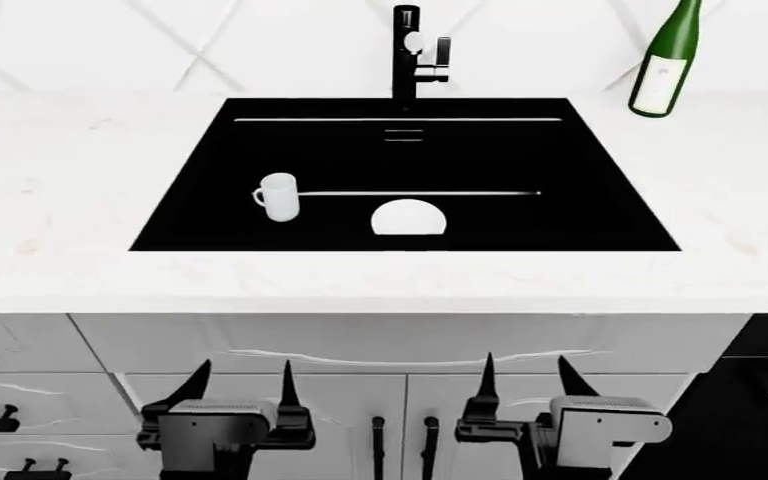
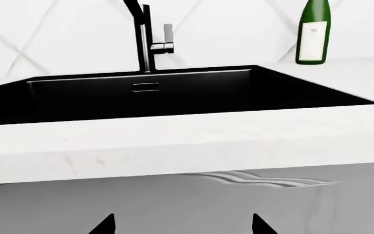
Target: Pick the cup and bowl from the sink and place them on the counter for drying.
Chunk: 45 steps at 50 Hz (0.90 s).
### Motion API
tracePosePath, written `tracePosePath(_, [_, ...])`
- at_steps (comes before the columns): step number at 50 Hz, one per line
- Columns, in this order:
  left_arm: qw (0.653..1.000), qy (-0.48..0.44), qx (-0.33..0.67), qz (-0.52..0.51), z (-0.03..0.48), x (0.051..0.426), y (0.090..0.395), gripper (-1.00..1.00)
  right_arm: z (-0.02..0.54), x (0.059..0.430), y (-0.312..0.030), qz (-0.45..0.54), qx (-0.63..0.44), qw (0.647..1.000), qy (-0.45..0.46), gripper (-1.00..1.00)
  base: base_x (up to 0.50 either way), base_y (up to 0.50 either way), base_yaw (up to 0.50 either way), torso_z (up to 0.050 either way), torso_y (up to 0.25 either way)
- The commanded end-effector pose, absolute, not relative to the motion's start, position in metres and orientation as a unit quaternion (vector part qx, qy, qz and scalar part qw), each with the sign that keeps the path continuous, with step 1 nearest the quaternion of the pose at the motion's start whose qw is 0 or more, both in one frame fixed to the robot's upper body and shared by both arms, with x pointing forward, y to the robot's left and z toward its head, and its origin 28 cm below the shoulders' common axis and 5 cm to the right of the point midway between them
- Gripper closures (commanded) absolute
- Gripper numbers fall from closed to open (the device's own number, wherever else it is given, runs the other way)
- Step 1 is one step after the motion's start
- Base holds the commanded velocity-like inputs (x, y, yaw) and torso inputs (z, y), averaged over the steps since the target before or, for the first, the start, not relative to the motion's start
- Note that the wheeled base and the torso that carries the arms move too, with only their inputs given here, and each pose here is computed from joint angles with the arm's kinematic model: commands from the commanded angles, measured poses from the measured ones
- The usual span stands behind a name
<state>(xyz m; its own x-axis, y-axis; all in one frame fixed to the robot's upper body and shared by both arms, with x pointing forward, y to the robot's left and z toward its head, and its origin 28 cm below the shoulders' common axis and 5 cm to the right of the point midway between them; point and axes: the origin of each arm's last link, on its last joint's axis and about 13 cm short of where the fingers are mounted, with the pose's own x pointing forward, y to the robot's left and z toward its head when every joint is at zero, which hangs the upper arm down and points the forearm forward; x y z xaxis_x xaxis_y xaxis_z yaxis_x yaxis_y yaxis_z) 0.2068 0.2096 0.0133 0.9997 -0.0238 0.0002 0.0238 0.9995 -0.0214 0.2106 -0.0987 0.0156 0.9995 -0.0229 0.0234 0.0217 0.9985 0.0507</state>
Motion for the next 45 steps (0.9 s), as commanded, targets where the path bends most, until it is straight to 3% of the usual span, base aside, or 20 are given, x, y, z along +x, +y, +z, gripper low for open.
tracePosePath(1, [0.999, 0.007, -0.043, -0.025, 0.021, 0.205, 0.211, -1.0, 0.03, 0.212, -0.104, -0.02, 0.048, 0.998, -0.017, -1.0, 0.0, 0.0, 0.0, 0.0, 0.0])
tracePosePath(7, [0.995, 0.034, -0.059, -0.071, 0.09, 0.221, 0.22, -1.0, 0.106, 0.221, -0.126, -0.003, 0.059, 0.997, -0.047, -1.0, 0.0, 0.0, 0.0, 0.0, 0.0])
tracePosePath(13, [0.995, -0.004, -0.052, -0.083, 0.158, 0.232, 0.232, -1.0, 0.188, 0.238, -0.147, 0.053, 0.035, 0.996, -0.058, -1.0, 0.0, 0.0, 0.0, 0.0, 0.0])
tracePosePath(21, [0.99, 0.008, -0.022, -0.136, 0.223, 0.257, 0.244, -1.0, 0.243, 0.263, -0.171, 0.07, 0.018, 0.996, -0.044, -1.0, 0.0, 0.0, 0.0, 0.0, 0.0])
tracePosePath(28, [0.991, 0.032, -0.008, -0.132, 0.248, 0.282, 0.254, -1.0, 0.274, 0.28, -0.177, 0.077, 0.014, 0.997, -0.012, -1.0, 0.0, 0.0, 0.0, 0.0, 0.0])
tracePosePath(30, [0.991, 0.039, -0.017, -0.126, 0.249, 0.287, 0.254, -1.0, 0.276, 0.283, -0.179, 0.067, -0.038, 0.997, -0.002, -1.0, 0.0, 0.0, 0.0, 0.0, 0.0])
tracePosePath(32, [0.99, 0.048, 0.029, -0.126, 0.241, 0.29, 0.252, -1.0, 0.27, 0.289, -0.182, 0.067, 0.002, 0.998, 0.011, -1.0, 0.0, 0.0, 0.0, 0.0, 0.0])
tracePosePath(45, [0.991, 0.054, 0.027, -0.117, 0.253, 0.301, 0.262, -1.0, 0.27, 0.285, -0.181, 0.076, 0.022, 0.997, 0.027, -1.0, 0.48, 0.05, 0.0, 0.0, 0.0])
